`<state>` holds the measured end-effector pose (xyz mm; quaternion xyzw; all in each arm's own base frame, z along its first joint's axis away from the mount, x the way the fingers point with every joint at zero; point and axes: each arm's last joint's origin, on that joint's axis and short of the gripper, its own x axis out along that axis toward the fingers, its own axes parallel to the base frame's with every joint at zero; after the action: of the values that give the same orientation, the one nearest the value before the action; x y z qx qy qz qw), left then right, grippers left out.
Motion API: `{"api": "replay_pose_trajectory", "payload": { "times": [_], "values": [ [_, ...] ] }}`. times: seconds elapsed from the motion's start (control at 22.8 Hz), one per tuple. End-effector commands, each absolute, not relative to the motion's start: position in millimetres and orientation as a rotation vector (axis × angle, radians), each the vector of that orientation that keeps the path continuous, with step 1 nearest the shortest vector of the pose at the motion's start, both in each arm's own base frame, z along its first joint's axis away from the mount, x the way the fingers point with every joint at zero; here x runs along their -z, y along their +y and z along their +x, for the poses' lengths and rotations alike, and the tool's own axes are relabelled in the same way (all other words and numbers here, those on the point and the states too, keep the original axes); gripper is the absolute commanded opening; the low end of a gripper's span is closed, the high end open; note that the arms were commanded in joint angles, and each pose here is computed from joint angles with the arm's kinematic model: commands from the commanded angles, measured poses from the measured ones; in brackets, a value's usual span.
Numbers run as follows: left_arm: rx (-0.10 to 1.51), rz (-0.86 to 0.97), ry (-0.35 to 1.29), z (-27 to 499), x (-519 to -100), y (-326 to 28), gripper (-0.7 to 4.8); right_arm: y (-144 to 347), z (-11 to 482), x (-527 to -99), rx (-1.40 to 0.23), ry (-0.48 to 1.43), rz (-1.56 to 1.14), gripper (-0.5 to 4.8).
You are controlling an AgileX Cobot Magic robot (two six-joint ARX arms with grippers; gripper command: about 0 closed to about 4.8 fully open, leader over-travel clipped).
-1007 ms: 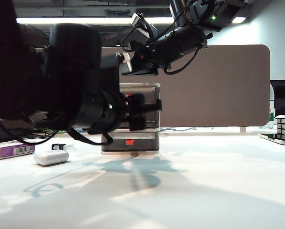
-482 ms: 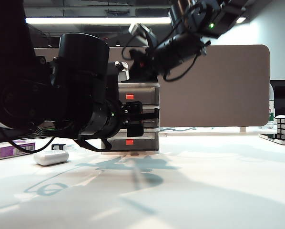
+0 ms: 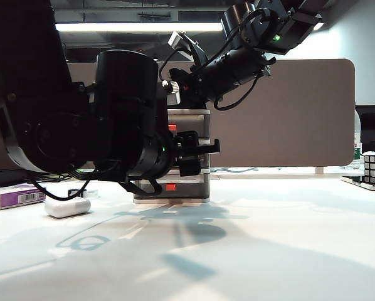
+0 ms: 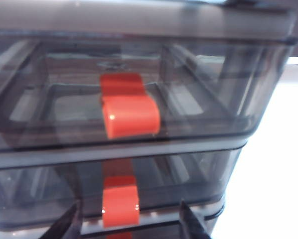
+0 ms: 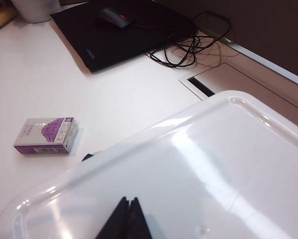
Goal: Open the second layer of the drawer on the table, pick up the earphone case on the table and put it in, and finally close the drawer.
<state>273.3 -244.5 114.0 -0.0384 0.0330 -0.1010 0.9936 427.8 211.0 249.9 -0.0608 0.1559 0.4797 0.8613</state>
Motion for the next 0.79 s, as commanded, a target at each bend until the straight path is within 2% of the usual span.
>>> {"api": "replay_pose_trajectory", "payload": {
  "times": [0.04, 0.7, 0.74, 0.79],
  "values": [
    [0.159, -0.082, 0.05, 274.8, -115.4, -244.1, 2.41, 211.1, 427.5, -245.8, -1.009, 0.356, -0.121, -0.05],
    [0.113, -0.08, 0.047, 283.5, -122.9, -250.6, 2.35, 211.1, 427.4, -245.7, -1.009, 0.358, -0.121, -0.05],
    [0.112, -0.072, 0.057, 283.3, -121.5, -250.4, 2.03, 211.1, 427.4, -245.6, -1.008, 0.358, -0.121, -0.05],
    [0.112, -0.068, 0.062, 283.3, -121.0, -250.4, 1.96, 211.1, 427.4, -245.6, -1.008, 0.358, -0.121, -0.05]
  ]
}}
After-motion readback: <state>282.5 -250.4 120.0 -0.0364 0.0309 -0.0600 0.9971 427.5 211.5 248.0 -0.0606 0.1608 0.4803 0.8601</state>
